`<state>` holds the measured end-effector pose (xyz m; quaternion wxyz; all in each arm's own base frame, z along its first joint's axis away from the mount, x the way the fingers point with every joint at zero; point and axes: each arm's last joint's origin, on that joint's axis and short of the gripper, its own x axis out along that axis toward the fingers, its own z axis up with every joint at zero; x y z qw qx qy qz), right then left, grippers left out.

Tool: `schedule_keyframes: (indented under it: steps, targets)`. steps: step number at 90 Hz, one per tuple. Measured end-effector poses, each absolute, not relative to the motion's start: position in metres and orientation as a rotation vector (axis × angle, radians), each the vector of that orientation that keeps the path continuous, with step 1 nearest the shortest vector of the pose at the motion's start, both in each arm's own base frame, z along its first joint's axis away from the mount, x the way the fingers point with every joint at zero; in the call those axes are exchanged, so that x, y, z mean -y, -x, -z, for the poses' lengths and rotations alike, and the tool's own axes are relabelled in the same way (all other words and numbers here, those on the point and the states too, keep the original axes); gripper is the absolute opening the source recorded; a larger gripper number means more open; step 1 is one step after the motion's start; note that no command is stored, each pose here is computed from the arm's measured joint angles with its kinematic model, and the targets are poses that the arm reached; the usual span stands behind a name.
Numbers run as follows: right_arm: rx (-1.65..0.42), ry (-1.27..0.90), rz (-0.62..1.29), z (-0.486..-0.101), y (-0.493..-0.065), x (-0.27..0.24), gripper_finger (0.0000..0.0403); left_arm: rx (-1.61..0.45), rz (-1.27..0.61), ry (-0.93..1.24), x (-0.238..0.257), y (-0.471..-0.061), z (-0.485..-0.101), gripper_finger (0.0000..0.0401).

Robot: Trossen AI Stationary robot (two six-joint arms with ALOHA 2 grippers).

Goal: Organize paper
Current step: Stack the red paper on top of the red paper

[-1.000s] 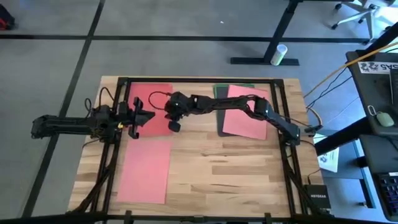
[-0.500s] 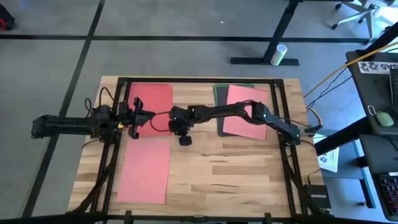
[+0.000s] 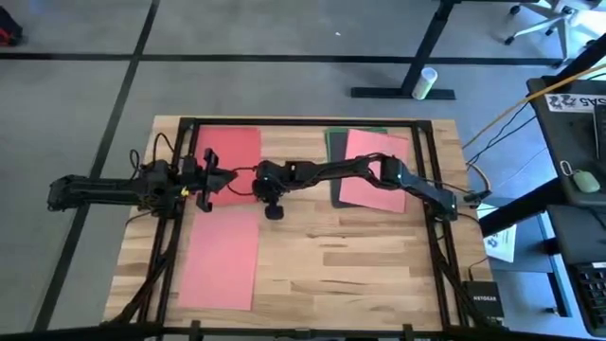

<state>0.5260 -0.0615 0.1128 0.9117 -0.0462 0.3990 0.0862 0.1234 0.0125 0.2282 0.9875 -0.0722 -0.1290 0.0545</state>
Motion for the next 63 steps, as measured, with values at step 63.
schedule_keyframes:
  steps: [63]
  targets:
    - [-0.876,0.102,-0.217,-0.134,-0.525,0.066,0.0,0.258,-0.11,0.145,-0.013,-0.123,-0.228,0.0]
